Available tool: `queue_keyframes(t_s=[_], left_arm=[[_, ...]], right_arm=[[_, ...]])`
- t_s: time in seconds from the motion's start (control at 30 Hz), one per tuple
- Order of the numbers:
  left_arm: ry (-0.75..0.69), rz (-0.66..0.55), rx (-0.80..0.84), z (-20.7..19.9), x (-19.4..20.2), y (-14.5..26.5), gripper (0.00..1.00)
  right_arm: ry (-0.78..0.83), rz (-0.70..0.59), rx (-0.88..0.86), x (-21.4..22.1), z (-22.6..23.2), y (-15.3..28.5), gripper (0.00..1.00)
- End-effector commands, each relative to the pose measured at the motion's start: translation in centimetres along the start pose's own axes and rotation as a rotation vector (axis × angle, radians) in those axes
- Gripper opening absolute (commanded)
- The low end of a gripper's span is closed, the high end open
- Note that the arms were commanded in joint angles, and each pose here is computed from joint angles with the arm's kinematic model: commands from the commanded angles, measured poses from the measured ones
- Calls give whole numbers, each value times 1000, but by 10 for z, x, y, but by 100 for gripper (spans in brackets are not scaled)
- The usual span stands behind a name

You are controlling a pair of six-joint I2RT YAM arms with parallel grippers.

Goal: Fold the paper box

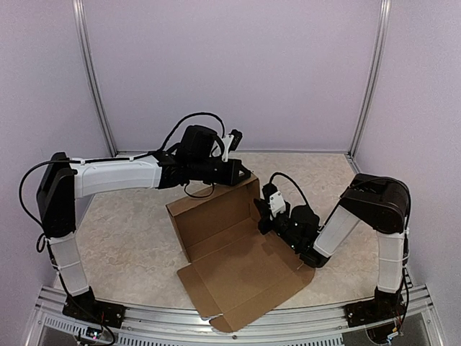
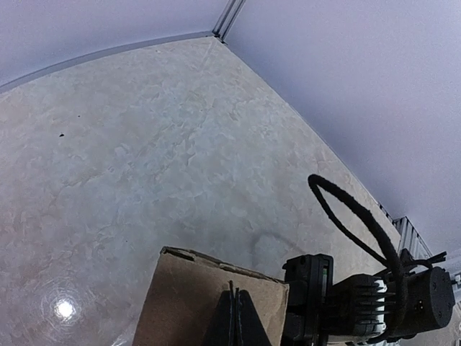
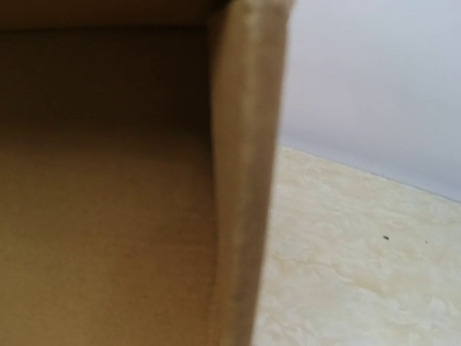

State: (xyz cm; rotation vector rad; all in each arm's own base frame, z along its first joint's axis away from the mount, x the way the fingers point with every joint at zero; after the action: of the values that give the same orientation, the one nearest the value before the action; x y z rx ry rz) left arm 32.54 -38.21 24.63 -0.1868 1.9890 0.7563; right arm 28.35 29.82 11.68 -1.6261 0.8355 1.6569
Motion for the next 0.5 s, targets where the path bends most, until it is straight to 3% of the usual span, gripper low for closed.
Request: queue_keyframes(t_s=[0.0,0.1,0.47], left_arm=[[-8,23,15,-7,7,-11,0],[-18,45,7,-9,15,-14,0],[-13,66,3,-9,24,-15,0]], right_arm=[[-18,-48,-54,2,9,6,4],[-19,-46,-38,4,8,6,14],[-27,-76,20,-1,4,-2,22]])
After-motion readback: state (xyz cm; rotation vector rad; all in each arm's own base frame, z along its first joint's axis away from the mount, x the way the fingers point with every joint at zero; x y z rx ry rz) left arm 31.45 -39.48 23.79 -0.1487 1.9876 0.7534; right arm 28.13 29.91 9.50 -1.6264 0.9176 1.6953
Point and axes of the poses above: each gripper's point midway between its finger pads, its own y axis back along the fingers, its own z axis along the line the jaws close on, x = y × z, the point moved 7 cm from there along y, back along the fingers, and after that the axes turned 6 degrees about -y, right-handed, at the moved point
